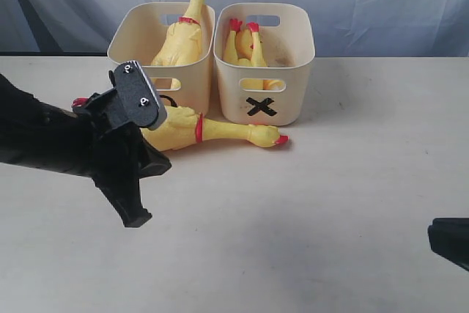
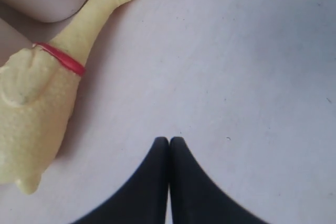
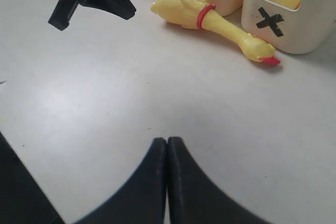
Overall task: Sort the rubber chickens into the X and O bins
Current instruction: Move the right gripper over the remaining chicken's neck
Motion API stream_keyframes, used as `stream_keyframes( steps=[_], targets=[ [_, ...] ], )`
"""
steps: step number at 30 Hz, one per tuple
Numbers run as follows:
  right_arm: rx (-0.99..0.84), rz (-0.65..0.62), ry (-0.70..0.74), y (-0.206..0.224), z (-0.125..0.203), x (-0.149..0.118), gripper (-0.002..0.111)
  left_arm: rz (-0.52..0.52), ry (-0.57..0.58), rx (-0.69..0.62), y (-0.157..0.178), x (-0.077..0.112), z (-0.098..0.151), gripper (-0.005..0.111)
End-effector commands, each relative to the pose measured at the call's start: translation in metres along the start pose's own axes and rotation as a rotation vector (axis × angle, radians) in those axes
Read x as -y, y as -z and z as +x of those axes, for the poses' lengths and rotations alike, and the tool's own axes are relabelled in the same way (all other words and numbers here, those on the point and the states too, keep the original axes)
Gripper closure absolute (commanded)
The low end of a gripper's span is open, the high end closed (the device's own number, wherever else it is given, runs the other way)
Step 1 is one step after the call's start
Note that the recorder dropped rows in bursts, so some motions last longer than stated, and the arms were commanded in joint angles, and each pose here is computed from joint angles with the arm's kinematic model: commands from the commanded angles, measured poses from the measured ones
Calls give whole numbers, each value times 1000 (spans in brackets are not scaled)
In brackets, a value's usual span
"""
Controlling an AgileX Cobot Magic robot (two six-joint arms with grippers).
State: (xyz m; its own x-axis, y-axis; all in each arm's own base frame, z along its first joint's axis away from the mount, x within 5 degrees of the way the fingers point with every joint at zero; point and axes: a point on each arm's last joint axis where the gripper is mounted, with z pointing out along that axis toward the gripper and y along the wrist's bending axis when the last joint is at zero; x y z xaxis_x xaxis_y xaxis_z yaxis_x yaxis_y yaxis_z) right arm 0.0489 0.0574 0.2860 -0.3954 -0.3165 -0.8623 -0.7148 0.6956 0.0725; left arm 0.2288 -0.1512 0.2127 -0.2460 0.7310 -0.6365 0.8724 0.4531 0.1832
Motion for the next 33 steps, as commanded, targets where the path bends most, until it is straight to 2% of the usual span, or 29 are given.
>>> stream_keyframes(
  steps=[1,4,11,17,20,26,33],
  targets=[
    [93,49,-38,-2,-9,6,109,9,30,16,2,3,-2,107],
    [105,63,-84,-12,-15,13,109,17,70,29,2,3,-3,107],
    [-80,73,-112,-59,-16,37,109,30,70,26,2,4,-3,107],
    [-94,68,-332,-96,-27,55,109,-48,106,33,6,-3,-3,107],
    [-112,39,-349,-117,-41,65,109,-91,112,38,14,-9,1,107],
    [-133,-1,-293,-157,-75,85,109,-220,280,53,37,-25,26,107],
    [-170,-166,-459,-204,-98,95,109,-299,397,71,51,-24,47,107]
  ],
)
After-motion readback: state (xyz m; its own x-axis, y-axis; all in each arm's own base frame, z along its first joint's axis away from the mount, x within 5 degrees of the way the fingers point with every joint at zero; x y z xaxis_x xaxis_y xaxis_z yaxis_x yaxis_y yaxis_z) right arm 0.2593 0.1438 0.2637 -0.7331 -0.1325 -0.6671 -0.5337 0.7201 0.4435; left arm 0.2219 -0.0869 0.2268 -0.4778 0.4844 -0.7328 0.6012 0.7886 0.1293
